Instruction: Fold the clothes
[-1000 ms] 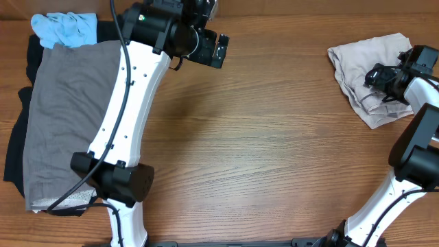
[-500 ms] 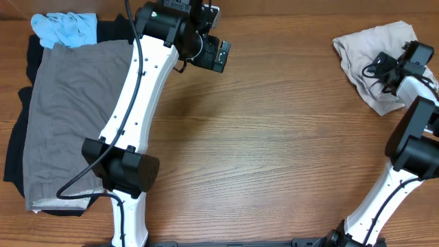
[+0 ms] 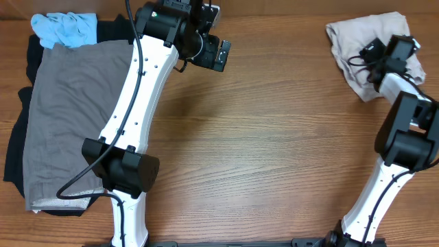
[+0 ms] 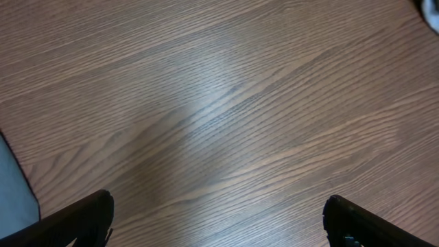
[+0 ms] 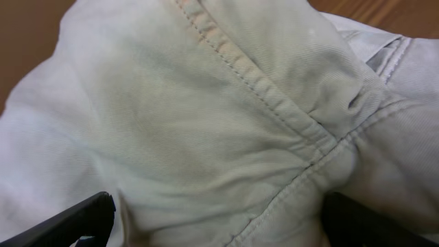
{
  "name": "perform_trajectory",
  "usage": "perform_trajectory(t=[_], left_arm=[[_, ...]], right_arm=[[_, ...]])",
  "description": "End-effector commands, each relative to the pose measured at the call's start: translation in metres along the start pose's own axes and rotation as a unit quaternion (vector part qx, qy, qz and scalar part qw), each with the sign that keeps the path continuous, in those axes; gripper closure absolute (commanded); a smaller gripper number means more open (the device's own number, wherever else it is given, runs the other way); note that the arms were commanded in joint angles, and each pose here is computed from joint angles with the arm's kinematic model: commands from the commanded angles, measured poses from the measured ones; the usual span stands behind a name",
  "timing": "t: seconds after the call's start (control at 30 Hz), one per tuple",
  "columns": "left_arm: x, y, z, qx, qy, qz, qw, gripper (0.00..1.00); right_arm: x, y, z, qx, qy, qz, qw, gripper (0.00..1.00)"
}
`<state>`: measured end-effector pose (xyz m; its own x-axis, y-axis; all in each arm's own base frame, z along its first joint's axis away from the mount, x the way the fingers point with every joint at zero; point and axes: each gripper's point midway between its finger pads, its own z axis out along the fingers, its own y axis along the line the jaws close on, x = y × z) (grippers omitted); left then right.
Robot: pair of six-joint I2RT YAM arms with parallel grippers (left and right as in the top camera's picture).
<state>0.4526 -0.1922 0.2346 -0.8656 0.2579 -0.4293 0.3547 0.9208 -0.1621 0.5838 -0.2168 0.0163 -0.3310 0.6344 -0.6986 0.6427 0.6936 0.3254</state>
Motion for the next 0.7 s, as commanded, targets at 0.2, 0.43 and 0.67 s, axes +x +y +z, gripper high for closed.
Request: perform_trajectory(t=[0.2, 0.43, 0.67], left_arm=[[-0.002, -0.003, 0.0, -0.001, -0.003, -0.008, 1.0, 0.0], [-0.002, -0.002, 0.0, -0.001, -0.003, -0.008, 1.0, 0.0], [-0.002, -0.002, 0.0, -0.002, -0.004, -0.007, 1.0, 0.0]], right_arm=[[0.147, 0.049, 0.016, -0.084, 0.19, 0.103, 0.973, 0.0], [0.082, 0.086, -0.017, -0.136, 0.172, 0.038, 0.975, 0.0], [0.046, 0.114, -0.077, -0.162, 0.188, -0.064, 0.967, 0.0]])
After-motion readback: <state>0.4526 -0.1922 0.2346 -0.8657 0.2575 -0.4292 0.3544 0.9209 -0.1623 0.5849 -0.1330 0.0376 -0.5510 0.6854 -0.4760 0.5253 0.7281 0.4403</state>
